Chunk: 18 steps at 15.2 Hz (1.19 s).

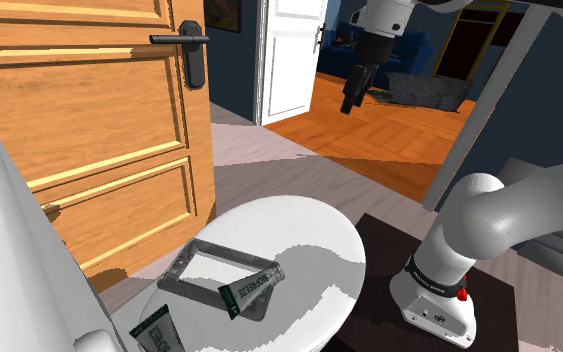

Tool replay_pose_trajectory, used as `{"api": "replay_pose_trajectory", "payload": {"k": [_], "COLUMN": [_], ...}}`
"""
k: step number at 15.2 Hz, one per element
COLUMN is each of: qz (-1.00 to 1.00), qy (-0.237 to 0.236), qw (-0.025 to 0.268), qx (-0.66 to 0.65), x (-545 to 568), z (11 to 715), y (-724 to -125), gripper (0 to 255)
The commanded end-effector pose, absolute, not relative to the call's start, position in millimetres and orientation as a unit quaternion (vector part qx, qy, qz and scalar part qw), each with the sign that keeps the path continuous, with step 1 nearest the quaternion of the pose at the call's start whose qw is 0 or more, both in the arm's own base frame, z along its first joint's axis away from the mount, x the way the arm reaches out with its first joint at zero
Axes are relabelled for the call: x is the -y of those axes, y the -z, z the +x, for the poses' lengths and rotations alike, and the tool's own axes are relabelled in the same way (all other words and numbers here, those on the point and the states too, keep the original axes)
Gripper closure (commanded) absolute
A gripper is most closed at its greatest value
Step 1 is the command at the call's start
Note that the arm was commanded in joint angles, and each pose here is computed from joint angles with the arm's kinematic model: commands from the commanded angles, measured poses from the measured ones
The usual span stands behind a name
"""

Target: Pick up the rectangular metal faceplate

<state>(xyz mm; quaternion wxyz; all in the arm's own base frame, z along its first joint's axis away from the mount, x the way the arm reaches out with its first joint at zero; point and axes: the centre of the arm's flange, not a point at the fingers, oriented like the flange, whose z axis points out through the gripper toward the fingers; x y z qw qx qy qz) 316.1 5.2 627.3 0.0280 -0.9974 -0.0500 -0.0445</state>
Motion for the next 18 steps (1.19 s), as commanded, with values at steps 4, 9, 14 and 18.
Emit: {"api": "replay_pose_trajectory", "payload": {"k": [4,9,14,18], "qz": [-0.997,-0.996,-0.995,-0.994], "qy": [0.042,0.037,0.032,0.029], "qw": [0.024,0.017,0.01,0.005], "qx": [0.06,0.078,0.096,0.11], "x": [-37,-89,-142,-184], "z": [328,346,361,372], "y": [-604,-566,-526,-493], "gripper": [0,0,0,0]}}
